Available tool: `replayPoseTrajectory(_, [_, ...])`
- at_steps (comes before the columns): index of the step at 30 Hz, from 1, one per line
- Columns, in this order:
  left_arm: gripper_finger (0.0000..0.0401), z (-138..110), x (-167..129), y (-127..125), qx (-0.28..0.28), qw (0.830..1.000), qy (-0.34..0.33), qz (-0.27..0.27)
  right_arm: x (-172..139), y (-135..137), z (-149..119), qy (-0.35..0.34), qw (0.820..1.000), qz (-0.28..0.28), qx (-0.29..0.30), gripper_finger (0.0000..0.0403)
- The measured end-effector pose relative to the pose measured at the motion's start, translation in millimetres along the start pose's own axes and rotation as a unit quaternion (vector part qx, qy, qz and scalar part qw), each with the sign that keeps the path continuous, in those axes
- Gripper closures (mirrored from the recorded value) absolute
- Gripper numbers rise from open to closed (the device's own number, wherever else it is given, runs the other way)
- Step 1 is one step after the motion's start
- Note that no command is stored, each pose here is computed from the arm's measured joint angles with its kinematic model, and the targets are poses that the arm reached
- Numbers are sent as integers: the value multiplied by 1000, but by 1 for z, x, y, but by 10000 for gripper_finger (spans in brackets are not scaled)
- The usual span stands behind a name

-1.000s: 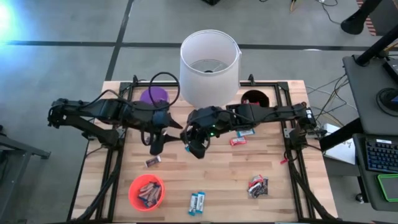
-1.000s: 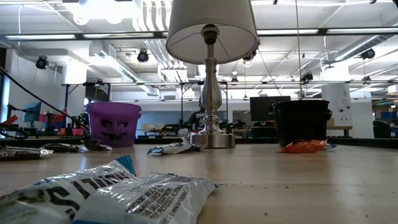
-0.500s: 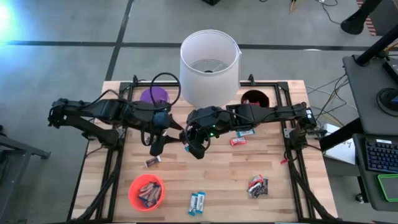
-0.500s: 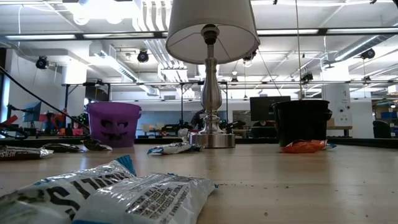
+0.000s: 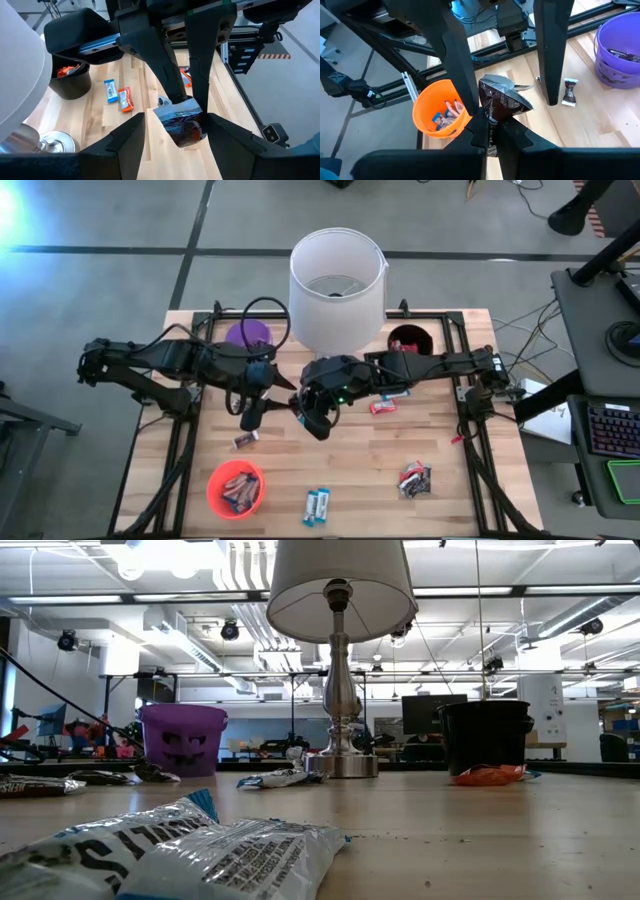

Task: Organize candy in baskets
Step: Put the brown chocolate bar into the purple bucket

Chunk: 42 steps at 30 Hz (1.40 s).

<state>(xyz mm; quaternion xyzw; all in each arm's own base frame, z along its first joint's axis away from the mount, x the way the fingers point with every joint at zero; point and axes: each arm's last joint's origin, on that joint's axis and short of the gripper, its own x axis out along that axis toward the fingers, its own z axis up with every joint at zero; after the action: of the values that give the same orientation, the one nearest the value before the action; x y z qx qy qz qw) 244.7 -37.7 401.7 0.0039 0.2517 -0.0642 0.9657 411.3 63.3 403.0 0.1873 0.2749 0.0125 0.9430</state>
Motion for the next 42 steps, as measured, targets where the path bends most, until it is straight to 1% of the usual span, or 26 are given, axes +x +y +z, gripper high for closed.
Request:
replayPoseTrajectory(7, [210,1,0,0,0,1000,-5,-2,0,4,-2,2,1000,3,-2,390])
replayPoseTrajectory(14, [215,4,0,-1,9,1000,-18,-24,3,4,-6,12,1000,5,-3,390])
replayPoseTrajectory(23, [264,3,8,-2,12,1000,-8,-28,4,3,-7,11,1000,3,-3,390])
replayPoseTrajectory(34, [297,3,8,-2,25,999,-9,-33,4,9,-7,2,1000,11,-5,390])
replayPoseTrajectory(38, [329,2,8,-3,27,999,-7,-46,4,9,-7,1,1000,14,-6,390])
replayPoseTrajectory(42, [371,3,8,-3,27,998,-7,-52,2,10,-5,-2,1000,16,-6,390])
